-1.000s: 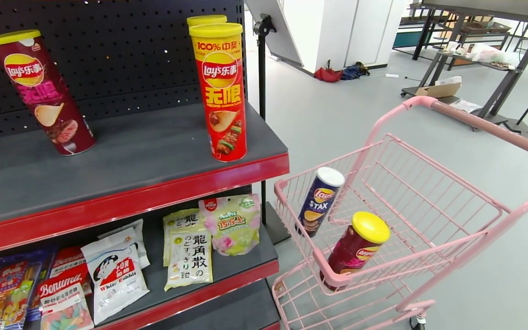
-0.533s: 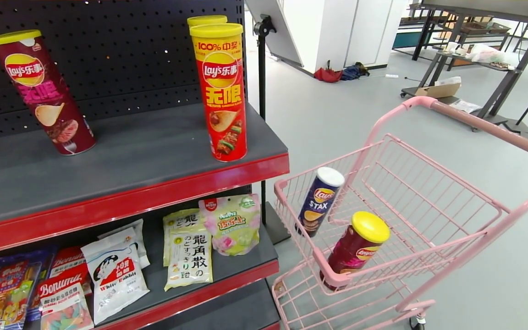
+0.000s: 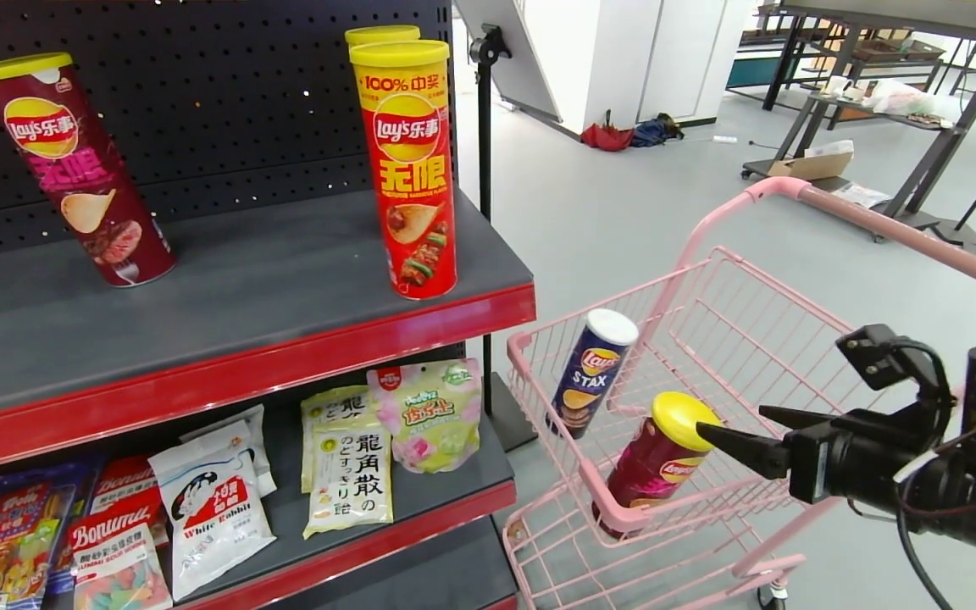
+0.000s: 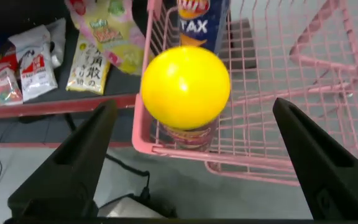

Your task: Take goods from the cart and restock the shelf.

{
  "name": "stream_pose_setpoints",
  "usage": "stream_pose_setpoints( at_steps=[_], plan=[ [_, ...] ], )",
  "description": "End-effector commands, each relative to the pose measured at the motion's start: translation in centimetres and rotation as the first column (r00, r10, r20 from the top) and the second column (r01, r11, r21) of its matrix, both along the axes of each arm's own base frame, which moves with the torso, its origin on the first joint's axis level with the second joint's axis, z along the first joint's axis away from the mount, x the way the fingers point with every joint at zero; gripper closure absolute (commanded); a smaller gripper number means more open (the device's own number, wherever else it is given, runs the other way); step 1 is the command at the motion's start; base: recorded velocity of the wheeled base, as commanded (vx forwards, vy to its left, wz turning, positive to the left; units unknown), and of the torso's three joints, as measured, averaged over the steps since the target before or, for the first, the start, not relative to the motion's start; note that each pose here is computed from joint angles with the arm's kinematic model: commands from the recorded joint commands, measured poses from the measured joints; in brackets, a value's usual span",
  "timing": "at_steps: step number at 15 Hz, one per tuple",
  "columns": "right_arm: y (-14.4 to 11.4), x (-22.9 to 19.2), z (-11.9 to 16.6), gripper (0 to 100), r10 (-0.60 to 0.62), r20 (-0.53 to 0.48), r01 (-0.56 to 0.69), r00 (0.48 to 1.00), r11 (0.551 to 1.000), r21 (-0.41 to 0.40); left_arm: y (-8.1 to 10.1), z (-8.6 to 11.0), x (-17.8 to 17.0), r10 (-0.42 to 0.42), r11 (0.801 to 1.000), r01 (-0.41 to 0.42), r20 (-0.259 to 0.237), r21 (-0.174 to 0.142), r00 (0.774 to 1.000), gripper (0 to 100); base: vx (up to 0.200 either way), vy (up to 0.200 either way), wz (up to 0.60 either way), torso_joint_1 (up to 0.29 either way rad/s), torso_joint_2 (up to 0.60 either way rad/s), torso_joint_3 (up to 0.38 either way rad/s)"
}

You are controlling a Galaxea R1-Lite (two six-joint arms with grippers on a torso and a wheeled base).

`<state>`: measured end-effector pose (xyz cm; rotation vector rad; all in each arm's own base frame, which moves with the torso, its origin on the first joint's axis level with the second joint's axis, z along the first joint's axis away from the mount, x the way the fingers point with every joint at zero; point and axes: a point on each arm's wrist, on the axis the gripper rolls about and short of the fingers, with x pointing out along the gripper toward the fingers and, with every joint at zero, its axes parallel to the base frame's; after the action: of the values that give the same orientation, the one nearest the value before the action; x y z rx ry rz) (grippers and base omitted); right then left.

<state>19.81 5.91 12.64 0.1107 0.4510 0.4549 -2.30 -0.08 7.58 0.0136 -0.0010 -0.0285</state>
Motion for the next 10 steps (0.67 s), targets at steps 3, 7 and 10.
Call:
stream_pose_setpoints(
  at_steps=[3, 7, 10],
  plan=[
    [1.2, 1.4, -2.4, 0, 0.032, -0.109, -0.036, 0.994, 0.999, -0.026, 0.0, 0.0, 0.0, 0.001, 1.0, -0.001, -0.001, -0.001, 1.0, 0, 0.0, 0.0, 0.0, 0.0, 0.0, 0.0],
    [1.8, 3.2, -3.8, 0, 0.038, -0.107, -0.041, 0.994, 0.999, -0.031, 0.0, 0.0, 0.0, 0.001, 1.0, -0.001, -0.001, 0.0, 1.0, 0, 0.0, 0.0, 0.0, 0.0, 0.0, 0.0],
    [2.5, 3.9, -4.9, 0, 0.05, -0.106, -0.054, 0.993, 0.998, -0.035, 0.0, 0.0, 0.0, 0.001, 1.0, -0.001, -0.001, 0.0, 1.0, 0, 0.0, 0.0, 0.0, 0.0, 0.0, 0.0]
  ],
)
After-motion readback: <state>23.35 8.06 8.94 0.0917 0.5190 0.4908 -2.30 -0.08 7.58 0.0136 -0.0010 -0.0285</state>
